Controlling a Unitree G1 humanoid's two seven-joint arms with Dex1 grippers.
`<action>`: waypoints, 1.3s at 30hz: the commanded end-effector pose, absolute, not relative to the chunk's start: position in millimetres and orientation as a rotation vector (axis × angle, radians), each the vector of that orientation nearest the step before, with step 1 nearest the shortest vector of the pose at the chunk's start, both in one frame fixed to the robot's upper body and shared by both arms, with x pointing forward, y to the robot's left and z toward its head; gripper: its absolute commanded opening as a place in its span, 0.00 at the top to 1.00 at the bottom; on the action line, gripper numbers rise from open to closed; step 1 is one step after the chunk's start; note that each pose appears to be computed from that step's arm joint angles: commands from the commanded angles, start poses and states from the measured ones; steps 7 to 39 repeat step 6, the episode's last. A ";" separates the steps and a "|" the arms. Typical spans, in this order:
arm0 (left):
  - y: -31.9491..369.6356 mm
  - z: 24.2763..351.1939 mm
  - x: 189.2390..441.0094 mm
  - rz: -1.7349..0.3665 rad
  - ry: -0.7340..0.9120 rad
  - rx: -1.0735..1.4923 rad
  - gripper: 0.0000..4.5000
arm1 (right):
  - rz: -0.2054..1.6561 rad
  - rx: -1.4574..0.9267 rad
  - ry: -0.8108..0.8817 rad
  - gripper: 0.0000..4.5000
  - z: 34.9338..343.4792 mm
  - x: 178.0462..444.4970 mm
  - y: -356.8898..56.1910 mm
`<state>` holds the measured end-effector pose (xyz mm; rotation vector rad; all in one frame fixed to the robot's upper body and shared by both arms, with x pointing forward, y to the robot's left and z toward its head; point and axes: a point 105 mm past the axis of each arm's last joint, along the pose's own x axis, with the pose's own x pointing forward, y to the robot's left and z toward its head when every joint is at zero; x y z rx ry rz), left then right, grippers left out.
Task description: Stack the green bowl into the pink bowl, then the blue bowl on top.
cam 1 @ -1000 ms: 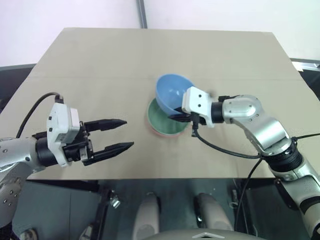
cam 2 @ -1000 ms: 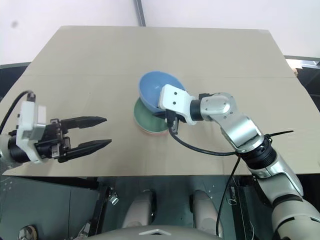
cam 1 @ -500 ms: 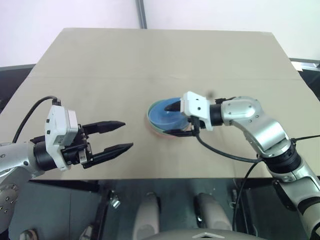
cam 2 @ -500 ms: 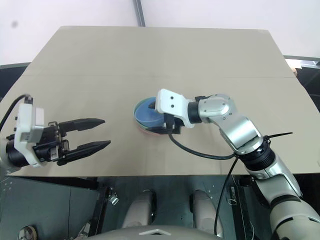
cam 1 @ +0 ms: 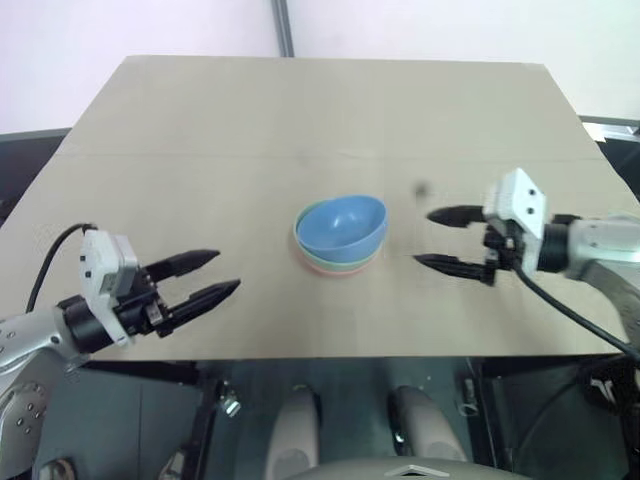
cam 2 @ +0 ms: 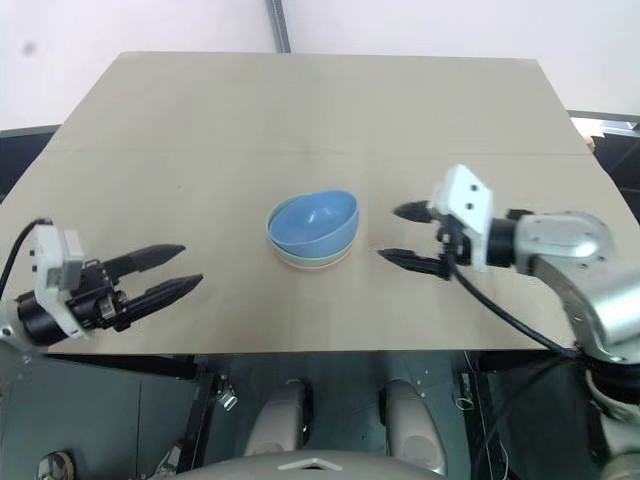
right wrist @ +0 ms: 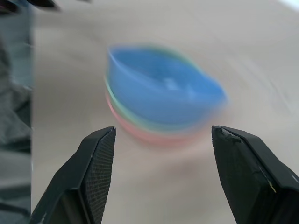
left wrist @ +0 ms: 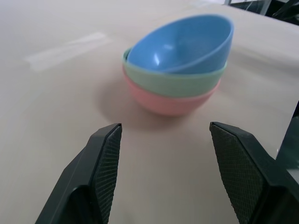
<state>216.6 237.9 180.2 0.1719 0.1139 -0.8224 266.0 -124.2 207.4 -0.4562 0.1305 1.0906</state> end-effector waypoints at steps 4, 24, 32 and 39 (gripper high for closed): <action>247.3 189.6 213.4 -0.824 0.095 0.228 0.30 | 1.021 -0.498 0.127 0.21 217.5 247.1 -144.6; 248.8 187.8 211.3 -0.839 0.123 0.235 0.30 | 1.014 -0.497 0.133 0.21 215.8 245.3 -147.4; 248.8 187.8 211.3 -0.839 0.123 0.235 0.30 | 1.014 -0.497 0.133 0.21 215.8 245.3 -147.4; 248.8 187.8 211.3 -0.839 0.123 0.235 0.30 | 1.014 -0.497 0.133 0.21 215.8 245.3 -147.4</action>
